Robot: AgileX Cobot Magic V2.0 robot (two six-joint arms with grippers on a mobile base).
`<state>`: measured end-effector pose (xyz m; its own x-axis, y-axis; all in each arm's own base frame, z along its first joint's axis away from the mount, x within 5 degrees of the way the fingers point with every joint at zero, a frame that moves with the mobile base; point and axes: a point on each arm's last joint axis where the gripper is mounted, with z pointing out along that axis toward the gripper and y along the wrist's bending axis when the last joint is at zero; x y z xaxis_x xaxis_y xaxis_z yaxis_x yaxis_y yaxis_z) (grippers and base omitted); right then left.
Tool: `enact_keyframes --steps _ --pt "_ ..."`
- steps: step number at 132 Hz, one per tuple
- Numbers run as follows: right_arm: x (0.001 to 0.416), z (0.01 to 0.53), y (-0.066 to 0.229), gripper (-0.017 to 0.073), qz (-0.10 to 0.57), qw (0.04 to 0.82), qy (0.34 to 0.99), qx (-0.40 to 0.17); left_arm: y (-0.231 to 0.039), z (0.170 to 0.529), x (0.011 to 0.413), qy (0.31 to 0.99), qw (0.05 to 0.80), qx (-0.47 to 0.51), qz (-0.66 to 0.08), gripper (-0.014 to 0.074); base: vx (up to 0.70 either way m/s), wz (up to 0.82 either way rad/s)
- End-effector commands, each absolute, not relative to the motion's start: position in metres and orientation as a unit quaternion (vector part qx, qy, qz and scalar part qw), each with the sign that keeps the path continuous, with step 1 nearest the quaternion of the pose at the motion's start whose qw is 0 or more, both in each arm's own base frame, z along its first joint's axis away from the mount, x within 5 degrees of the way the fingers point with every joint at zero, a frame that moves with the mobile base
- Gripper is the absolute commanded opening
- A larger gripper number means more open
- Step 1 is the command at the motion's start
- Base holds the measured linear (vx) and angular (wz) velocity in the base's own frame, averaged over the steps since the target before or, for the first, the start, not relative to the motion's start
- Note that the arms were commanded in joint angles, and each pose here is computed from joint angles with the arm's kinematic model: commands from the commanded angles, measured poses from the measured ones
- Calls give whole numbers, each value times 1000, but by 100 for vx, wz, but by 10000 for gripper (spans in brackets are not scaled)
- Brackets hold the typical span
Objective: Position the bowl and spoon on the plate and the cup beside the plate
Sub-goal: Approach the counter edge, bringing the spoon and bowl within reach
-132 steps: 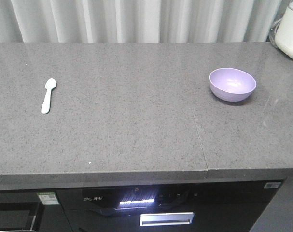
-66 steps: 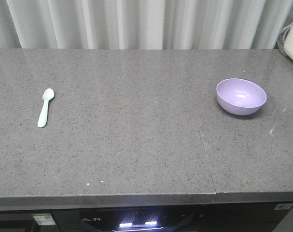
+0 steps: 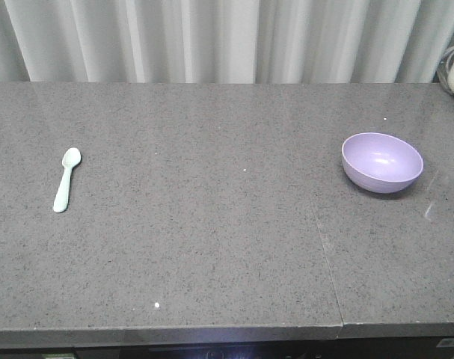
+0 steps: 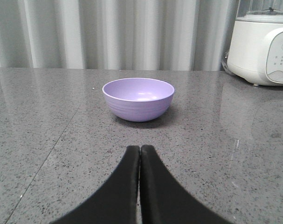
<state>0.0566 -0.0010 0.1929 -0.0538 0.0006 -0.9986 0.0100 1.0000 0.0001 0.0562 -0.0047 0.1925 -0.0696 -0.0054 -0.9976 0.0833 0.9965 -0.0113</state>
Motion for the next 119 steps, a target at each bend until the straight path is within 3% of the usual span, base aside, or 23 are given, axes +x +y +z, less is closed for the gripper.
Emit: enact_keyframes --steps 1,119 --pt "57 198 0 -1 -5 715 700 -3 -5 196 56 705 708 27 -39 -6 6 0" --pt "57 198 0 -1 -5 715 700 -3 -5 196 56 705 708 27 -39 -6 3 0"
